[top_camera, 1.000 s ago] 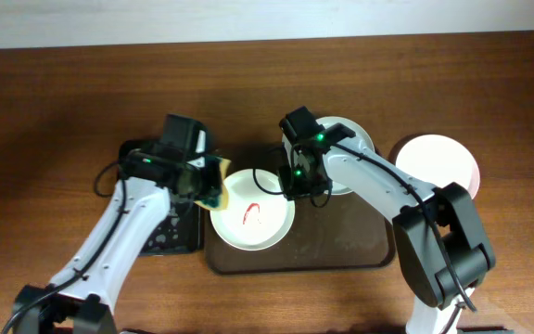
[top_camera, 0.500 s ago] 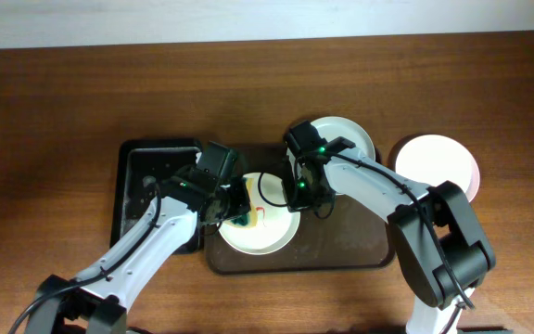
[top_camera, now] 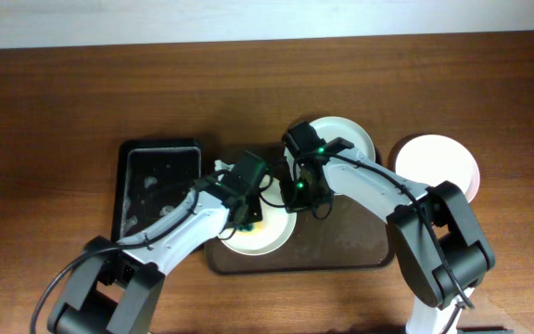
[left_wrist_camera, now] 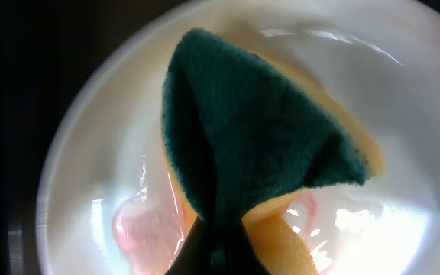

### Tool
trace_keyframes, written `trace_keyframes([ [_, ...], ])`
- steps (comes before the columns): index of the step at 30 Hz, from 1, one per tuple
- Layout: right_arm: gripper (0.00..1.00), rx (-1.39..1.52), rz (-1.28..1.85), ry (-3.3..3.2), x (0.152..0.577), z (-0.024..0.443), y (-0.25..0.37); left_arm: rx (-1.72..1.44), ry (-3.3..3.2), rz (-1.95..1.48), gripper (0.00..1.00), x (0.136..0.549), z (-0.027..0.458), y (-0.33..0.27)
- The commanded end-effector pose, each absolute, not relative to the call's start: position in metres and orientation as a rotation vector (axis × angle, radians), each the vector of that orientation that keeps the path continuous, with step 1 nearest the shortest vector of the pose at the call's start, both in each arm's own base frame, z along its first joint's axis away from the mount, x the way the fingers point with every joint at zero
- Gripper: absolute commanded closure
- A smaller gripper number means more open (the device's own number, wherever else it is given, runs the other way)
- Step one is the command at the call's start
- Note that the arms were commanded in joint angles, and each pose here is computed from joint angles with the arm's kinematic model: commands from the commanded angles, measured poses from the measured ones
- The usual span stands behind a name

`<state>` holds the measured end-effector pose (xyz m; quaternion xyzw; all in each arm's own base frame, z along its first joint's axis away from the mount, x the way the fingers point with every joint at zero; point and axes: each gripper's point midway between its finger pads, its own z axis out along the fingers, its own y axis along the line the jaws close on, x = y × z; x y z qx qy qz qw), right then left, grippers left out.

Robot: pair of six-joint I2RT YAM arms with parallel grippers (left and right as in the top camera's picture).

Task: Clean dirty plates on tray and stack at the side
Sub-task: 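Scrub the held left plate with the sponge in left gripper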

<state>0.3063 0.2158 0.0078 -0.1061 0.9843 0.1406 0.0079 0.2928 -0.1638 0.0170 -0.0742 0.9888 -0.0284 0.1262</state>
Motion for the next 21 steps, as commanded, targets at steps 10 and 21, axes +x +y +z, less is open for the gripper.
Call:
trace_keyframes([
  [10,0.96,-0.317,0.379,3.083,0.307,0.006,0.206,-0.077,2.884,-0.538,1.00,0.289,0.020,-0.211],
  [21,0.96,-0.317,0.377,3.087,0.306,0.005,0.205,-0.149,2.682,-0.307,1.00,0.304,0.090,-0.163],
])
